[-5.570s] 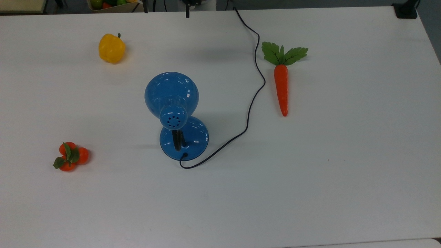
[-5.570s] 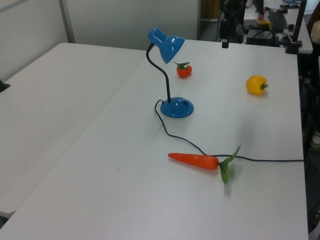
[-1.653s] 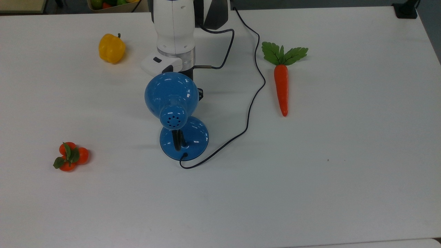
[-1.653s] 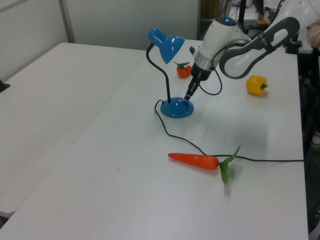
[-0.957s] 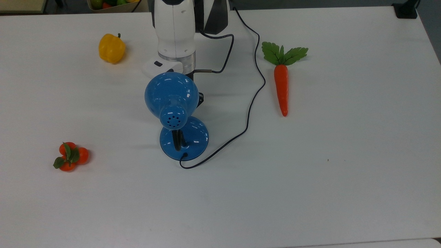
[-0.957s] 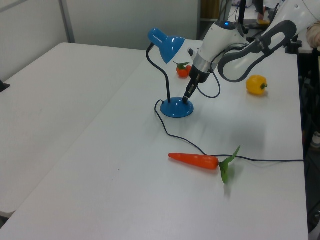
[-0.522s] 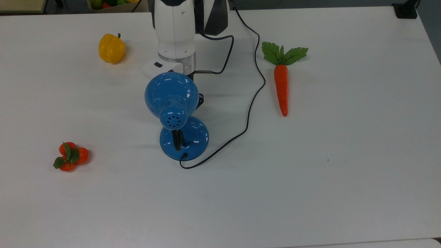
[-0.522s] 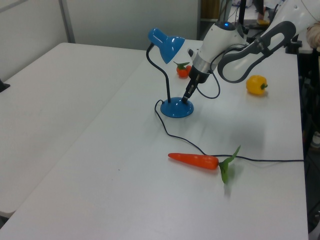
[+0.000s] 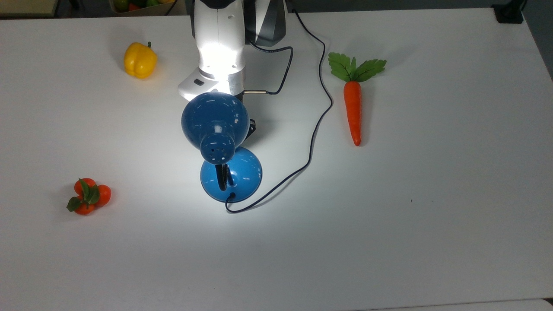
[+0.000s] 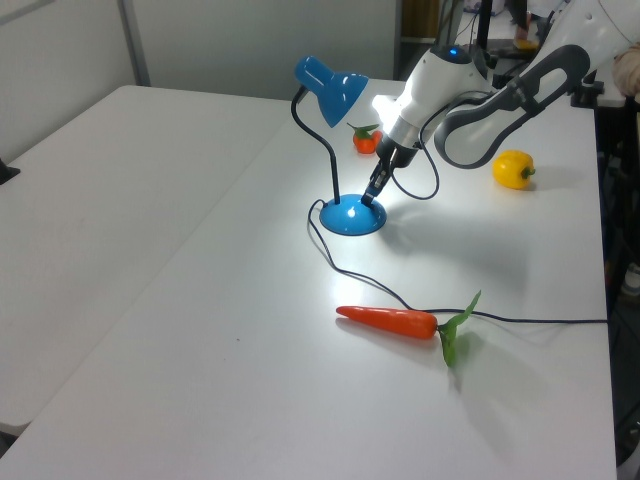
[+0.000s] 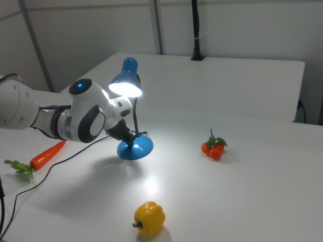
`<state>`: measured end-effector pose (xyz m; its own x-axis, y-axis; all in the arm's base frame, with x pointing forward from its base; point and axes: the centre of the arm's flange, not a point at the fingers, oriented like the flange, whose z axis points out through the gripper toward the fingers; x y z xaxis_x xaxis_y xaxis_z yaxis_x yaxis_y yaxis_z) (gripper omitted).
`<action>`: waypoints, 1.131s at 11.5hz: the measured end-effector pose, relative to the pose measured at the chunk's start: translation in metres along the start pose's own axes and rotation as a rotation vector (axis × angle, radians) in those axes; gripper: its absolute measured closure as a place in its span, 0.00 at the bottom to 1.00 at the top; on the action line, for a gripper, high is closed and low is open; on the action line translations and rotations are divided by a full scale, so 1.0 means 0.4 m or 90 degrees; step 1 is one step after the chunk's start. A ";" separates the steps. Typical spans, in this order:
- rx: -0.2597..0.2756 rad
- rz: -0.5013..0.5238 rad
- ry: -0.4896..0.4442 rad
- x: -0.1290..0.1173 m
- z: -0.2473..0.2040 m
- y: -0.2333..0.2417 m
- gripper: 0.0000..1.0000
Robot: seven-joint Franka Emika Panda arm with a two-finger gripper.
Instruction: Turn on desk lamp
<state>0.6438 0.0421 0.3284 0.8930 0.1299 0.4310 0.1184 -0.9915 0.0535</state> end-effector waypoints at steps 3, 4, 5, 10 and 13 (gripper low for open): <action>0.000 0.000 0.001 0.002 -0.002 0.000 0.99; 0.000 0.000 -0.001 0.003 -0.003 0.000 0.99; -0.001 0.000 -0.017 0.002 -0.007 0.001 0.99; -0.008 0.003 -0.151 -0.002 -0.122 0.013 0.99; -0.012 0.005 -0.207 -0.002 -0.239 0.019 0.99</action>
<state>0.6025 0.0343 0.4148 0.9861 0.1128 0.1219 0.1048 -0.9921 0.0696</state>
